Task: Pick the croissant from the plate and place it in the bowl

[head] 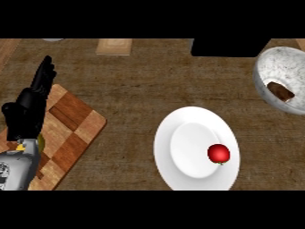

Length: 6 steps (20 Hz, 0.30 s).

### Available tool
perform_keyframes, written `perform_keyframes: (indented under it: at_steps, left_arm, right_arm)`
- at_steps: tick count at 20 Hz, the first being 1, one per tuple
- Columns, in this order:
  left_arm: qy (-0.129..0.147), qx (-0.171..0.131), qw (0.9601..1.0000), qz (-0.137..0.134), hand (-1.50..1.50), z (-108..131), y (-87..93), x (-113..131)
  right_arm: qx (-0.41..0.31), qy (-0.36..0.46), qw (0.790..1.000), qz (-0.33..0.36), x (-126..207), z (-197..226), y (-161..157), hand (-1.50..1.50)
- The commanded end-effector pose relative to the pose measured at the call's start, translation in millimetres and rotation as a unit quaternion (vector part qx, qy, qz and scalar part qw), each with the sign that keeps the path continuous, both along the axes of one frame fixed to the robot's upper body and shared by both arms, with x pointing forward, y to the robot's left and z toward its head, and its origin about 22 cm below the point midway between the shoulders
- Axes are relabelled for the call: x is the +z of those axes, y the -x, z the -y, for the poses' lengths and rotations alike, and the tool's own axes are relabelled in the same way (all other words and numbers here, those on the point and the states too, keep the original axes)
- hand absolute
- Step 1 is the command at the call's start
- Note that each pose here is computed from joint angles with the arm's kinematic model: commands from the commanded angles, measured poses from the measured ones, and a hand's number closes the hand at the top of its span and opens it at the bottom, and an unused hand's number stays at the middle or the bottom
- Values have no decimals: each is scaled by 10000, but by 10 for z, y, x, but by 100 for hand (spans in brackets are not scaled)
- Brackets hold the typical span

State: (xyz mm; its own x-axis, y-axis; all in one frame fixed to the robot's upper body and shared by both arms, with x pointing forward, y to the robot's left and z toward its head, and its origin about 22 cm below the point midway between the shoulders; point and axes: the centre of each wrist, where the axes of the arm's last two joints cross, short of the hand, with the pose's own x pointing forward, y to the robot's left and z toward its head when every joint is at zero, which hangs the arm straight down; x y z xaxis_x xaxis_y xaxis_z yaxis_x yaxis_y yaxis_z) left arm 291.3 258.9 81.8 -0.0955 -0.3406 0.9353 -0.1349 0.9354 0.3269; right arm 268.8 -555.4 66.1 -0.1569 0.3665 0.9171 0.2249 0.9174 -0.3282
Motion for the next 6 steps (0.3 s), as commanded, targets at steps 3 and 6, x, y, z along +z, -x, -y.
perform_keyframes:
  at_steps: [3,6]
  left_arm:
    - [-76,59,9999,-53,0,-100,42,82]
    - [19,1,10000,-72,0,-18,-82,-31]
  right_arm:
    - [593,-340,9970,361,-68,165,295,-150]
    - [744,-334,9961,333,-112,109,248,-150]
